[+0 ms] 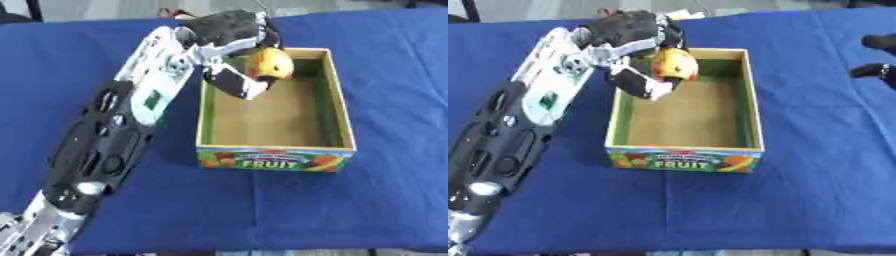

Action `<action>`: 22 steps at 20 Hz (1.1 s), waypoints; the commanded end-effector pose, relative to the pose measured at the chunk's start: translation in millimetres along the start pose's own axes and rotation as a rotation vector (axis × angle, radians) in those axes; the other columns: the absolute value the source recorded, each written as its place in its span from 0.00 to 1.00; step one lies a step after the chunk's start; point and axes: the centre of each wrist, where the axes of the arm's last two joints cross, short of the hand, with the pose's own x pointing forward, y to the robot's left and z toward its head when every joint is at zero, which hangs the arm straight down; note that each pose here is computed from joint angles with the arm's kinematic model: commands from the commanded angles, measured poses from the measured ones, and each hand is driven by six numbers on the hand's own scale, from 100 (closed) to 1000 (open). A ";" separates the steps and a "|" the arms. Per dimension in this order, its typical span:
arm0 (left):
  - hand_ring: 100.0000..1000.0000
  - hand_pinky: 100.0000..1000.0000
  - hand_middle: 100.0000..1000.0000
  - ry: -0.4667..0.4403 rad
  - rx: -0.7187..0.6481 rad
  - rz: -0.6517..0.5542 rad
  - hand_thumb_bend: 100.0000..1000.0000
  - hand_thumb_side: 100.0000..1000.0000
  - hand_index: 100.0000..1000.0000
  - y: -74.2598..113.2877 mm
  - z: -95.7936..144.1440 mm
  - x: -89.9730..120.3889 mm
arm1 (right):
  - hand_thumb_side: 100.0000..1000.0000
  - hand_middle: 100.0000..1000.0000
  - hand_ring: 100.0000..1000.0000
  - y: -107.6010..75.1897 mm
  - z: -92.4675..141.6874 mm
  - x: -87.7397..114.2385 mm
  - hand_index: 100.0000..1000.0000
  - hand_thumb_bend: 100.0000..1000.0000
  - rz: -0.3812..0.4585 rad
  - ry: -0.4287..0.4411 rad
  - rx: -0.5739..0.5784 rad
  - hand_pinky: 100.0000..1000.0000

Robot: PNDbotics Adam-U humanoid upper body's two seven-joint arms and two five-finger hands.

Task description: Pick up objects on the table and place them in the box.

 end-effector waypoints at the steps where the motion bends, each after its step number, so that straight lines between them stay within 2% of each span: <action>1: 0.47 0.24 0.53 0.006 -0.048 -0.016 0.00 0.16 0.65 -5.8 -6.9 -1.5 | 1.00 0.62 0.82 -3.0 -4.8 9.0 0.94 0.00 0.026 -0.020 0.014 0.60; 7: 0.49 0.26 0.55 0.058 -0.162 -0.029 0.00 0.16 0.68 -33.7 -19.4 -9.5 | 1.00 0.62 0.82 -1.4 -4.7 7.9 0.94 0.00 0.026 -0.018 0.017 0.60; 11: 0.52 0.29 0.58 0.077 -0.224 -0.059 0.00 0.17 0.75 -44.8 -24.4 -13.1 | 1.00 0.62 0.82 -0.5 -4.6 7.3 0.94 0.00 0.028 -0.016 0.019 0.60; 13: 0.56 0.32 0.63 0.084 -0.249 -0.083 0.00 0.18 0.81 -46.8 -25.7 -14.2 | 1.00 0.62 0.82 -0.3 -4.6 7.2 0.94 0.00 0.028 -0.015 0.019 0.60; 15: 0.61 0.36 0.68 0.095 -0.269 -0.112 0.00 0.34 0.85 -47.5 -26.3 -15.0 | 1.00 0.62 0.82 0.0 -4.7 7.0 0.94 0.00 0.028 -0.015 0.020 0.60; 16: 0.65 0.38 0.72 0.101 -0.274 -0.128 0.00 0.47 0.89 -47.4 -26.3 -15.3 | 1.00 0.62 0.82 0.2 -4.6 6.9 0.94 0.00 0.028 -0.014 0.021 0.60; 20: 0.74 0.47 0.80 0.115 -0.301 -0.189 0.00 0.68 0.97 -49.3 -26.2 -16.3 | 1.00 0.62 0.82 0.7 -4.3 6.5 0.94 0.00 0.027 -0.010 0.022 0.60; 22: 0.77 0.52 0.84 0.114 -0.309 -0.211 0.07 0.73 0.99 -49.0 -26.3 -16.6 | 1.00 0.62 0.82 0.9 -4.5 6.4 0.94 0.00 0.026 -0.009 0.022 0.60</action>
